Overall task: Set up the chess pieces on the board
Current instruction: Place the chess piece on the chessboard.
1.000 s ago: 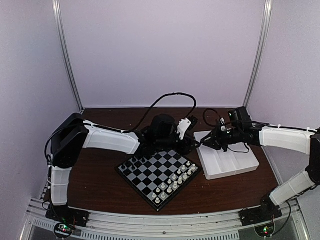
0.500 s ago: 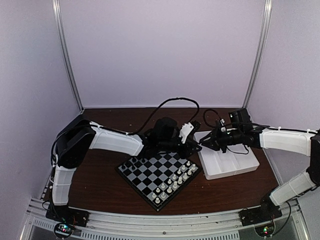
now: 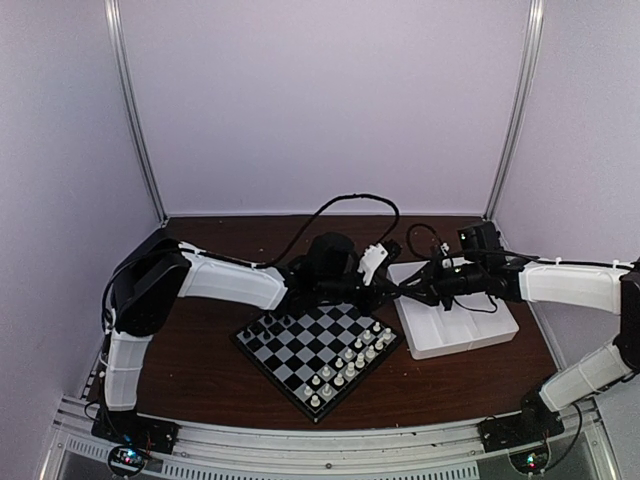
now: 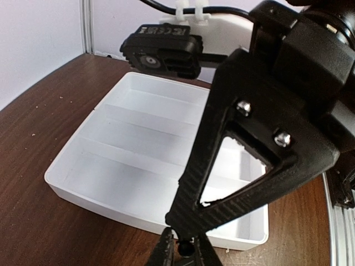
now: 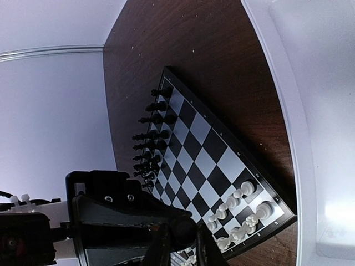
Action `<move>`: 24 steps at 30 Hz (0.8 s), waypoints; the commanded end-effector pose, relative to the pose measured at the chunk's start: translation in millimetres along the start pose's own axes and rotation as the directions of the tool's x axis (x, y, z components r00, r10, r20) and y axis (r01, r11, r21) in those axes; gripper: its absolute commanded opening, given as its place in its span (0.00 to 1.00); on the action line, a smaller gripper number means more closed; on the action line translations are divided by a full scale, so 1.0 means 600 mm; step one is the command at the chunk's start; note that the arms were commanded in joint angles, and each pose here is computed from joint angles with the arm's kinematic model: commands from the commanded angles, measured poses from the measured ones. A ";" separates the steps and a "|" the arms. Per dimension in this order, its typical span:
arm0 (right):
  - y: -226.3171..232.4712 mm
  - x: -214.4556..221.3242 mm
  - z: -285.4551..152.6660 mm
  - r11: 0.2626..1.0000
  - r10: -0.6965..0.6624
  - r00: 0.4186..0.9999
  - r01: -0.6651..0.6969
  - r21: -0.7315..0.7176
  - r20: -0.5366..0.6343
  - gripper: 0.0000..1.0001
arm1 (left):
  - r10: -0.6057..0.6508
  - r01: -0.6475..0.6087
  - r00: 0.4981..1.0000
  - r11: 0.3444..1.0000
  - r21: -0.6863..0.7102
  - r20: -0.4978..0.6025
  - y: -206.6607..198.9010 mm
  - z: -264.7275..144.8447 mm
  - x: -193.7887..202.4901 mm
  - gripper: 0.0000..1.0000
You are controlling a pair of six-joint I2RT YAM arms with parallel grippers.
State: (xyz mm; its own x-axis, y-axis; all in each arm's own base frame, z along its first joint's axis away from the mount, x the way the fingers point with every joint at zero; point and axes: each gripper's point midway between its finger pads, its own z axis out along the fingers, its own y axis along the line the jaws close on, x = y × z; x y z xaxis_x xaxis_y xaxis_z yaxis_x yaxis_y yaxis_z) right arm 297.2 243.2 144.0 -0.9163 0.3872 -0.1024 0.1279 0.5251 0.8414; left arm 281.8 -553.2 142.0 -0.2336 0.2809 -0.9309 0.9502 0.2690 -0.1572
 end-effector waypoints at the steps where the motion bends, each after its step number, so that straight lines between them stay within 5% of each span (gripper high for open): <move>1: 0.022 0.005 -0.008 0.999 -0.023 1.000 0.023 -0.048 0.001 0.15 | 0.039 -0.041 0.997 0.999 0.023 0.061 -0.007 0.001 -0.036 0.11; 3: 0.023 0.004 -0.008 0.998 -0.022 1.000 0.022 -0.052 0.005 0.15 | 0.041 -0.043 0.997 0.999 0.029 0.060 -0.009 0.001 -0.036 0.01; 8: 0.021 0.002 -0.007 0.998 -0.015 1.000 0.016 -0.053 0.012 0.17 | 0.048 -0.050 0.997 0.998 0.037 0.058 -0.012 -0.002 -0.036 0.00; 18: 0.017 -0.019 -0.045 0.994 -0.112 0.989 0.109 0.030 0.098 0.51 | 0.039 -0.039 0.999 0.999 0.008 -0.023 -0.010 -0.021 -0.027 0.00; 24: 0.003 -0.053 -0.098 0.951 -0.290 0.932 0.255 0.173 0.218 0.71 | -0.012 -0.007 0.977 0.996 -0.086 -0.213 0.009 -0.063 0.000 0.00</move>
State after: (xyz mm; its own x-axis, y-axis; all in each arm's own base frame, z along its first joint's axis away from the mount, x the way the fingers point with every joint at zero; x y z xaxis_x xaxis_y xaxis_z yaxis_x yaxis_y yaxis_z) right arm 295.9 215.8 170.6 -0.8724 0.4003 -0.2807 0.0180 0.6001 0.7997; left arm 274.5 -535.2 120.0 -0.2786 0.4152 -0.8660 0.9428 0.2902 -0.1642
